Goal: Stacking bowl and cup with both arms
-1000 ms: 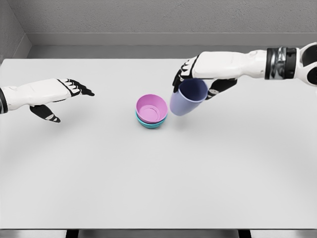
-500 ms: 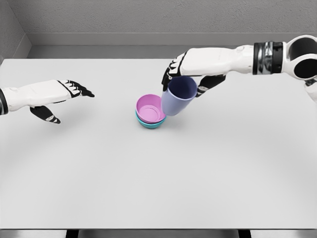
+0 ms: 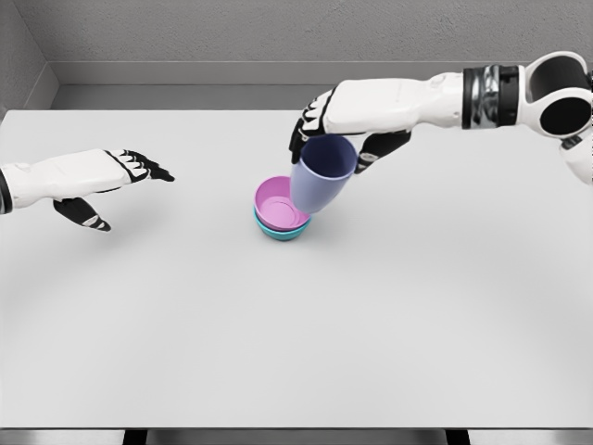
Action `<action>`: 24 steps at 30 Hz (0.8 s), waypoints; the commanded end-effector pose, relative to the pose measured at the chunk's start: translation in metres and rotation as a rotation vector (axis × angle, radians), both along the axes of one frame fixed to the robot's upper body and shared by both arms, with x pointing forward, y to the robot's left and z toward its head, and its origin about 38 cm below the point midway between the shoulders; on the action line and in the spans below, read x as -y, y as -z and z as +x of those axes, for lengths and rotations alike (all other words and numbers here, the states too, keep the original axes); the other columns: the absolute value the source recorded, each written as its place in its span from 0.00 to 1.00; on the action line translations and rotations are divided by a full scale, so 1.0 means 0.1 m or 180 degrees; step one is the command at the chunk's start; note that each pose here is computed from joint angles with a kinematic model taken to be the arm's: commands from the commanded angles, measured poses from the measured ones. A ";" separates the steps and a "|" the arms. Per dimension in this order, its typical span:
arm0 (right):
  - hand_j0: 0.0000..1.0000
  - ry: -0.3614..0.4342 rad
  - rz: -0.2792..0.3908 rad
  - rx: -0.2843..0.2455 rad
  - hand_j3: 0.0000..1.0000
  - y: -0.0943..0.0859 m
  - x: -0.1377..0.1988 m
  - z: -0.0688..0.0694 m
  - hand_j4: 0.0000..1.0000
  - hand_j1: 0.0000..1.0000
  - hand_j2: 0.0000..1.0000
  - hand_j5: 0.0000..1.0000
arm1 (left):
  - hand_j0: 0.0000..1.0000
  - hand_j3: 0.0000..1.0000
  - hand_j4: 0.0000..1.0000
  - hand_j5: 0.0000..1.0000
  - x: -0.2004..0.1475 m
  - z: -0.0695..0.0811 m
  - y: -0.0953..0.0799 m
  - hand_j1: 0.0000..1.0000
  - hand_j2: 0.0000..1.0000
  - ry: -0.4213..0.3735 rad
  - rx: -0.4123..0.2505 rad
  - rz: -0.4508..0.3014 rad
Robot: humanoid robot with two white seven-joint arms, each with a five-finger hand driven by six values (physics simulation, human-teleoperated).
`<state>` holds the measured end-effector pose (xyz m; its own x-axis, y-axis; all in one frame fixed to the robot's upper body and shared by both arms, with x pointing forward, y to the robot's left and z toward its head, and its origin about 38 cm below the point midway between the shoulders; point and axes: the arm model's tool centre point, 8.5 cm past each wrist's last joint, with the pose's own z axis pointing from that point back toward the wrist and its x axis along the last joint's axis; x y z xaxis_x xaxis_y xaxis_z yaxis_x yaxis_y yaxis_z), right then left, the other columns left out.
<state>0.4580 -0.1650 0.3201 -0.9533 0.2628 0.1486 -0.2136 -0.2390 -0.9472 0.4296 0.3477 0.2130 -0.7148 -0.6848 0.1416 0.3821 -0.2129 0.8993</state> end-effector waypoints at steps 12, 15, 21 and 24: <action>0.65 -0.0075 -0.0001 -0.0017 0.65 -0.02 -0.19 0.02 0.65 0.65 0.65 0.65 | 1.00 1.00 1.00 1.00 -0.01 0.00 -0.01 1.00 1.00 -0.0012 -0.0004 -0.0015; 0.65 -0.0098 0.0005 -0.0022 0.65 -0.02 -0.23 0.01 0.65 0.65 0.65 0.65 | 1.00 1.00 1.00 1.00 -0.01 0.00 -0.01 1.00 1.00 -0.0012 -0.0004 -0.0015; 0.65 -0.0082 -0.0012 -0.0057 0.65 0.03 -0.24 0.04 0.65 0.65 0.65 0.65 | 1.00 1.00 1.00 1.00 -0.01 0.00 -0.01 1.00 1.00 -0.0012 -0.0004 -0.0015; 0.65 -0.0061 -0.0020 -0.0072 0.65 0.04 -0.25 0.07 0.65 0.65 0.65 0.65 | 1.00 1.00 1.00 1.00 -0.01 0.00 0.00 1.00 1.00 -0.0016 -0.0006 -0.0015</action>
<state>0.4632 -0.1399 0.3185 -0.9585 0.2385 0.1565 -0.2171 -0.2542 -0.9425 0.4296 0.3483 0.2130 -0.7137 -0.6860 0.1415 0.3829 -0.2130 0.8989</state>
